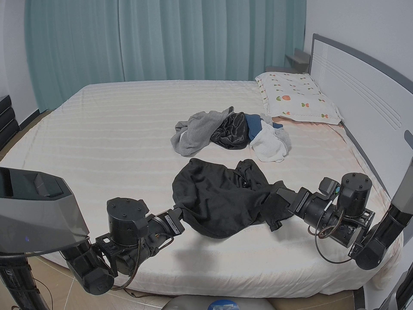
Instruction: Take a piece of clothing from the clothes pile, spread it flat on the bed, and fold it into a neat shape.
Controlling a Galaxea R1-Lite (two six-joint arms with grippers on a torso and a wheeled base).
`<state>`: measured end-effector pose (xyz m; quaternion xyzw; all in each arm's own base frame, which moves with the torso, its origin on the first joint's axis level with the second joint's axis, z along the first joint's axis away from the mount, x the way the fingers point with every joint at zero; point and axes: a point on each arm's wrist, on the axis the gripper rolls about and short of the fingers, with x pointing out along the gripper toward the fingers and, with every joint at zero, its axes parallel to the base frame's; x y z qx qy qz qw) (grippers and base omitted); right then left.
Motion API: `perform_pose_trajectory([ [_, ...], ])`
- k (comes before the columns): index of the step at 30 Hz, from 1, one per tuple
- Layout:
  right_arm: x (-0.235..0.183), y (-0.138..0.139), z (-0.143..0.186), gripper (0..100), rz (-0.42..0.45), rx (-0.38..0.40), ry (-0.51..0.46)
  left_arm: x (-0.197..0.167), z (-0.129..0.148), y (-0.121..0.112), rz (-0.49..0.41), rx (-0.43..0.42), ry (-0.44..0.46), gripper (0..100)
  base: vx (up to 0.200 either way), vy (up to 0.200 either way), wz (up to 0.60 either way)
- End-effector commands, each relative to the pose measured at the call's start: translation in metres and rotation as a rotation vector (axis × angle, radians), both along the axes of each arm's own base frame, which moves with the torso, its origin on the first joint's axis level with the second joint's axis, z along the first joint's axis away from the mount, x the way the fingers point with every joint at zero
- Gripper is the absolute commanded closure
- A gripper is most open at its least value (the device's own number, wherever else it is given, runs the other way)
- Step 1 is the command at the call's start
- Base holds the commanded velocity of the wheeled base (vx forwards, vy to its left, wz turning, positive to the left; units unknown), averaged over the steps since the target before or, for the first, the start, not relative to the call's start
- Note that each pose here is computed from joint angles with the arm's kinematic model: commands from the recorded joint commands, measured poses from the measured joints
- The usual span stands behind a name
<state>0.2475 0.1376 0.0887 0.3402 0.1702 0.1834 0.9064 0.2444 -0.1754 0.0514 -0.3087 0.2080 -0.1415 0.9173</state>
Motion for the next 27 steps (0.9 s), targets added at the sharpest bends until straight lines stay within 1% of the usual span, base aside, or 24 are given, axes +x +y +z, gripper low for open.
perform_pose_trajectory([
  [1,-0.0021,0.0023,0.0011,100,0.008,-0.002,-0.006,0.0033,0.0038,0.006,0.022,-0.008,-0.01,100,0.0,0.2,0.0],
  [4,-0.0023,0.0032,0.0037,100,0.012,0.0,-0.016,0.004,0.0071,0.0077,0.024,-0.012,-0.019,100,0.0,0.2,0.0],
  [10,-0.0049,0.0087,0.0019,100,0.033,-0.008,-0.014,0.004,0.0051,0.0071,0.021,-0.008,-0.013,100,0.0,0.2,0.0],
  [15,-0.0042,0.0082,0.0033,100,0.032,-0.01,-0.022,0.0049,0.007,0.0065,0.021,-0.014,-0.02,100,0.0,0.2,0.0],
  [27,-0.0039,0.0083,0.0026,100,0.031,-0.01,-0.02,0.0039,0.0033,0.0072,0.02,0.007,-0.006,100,0.0,0.2,0.0],
])
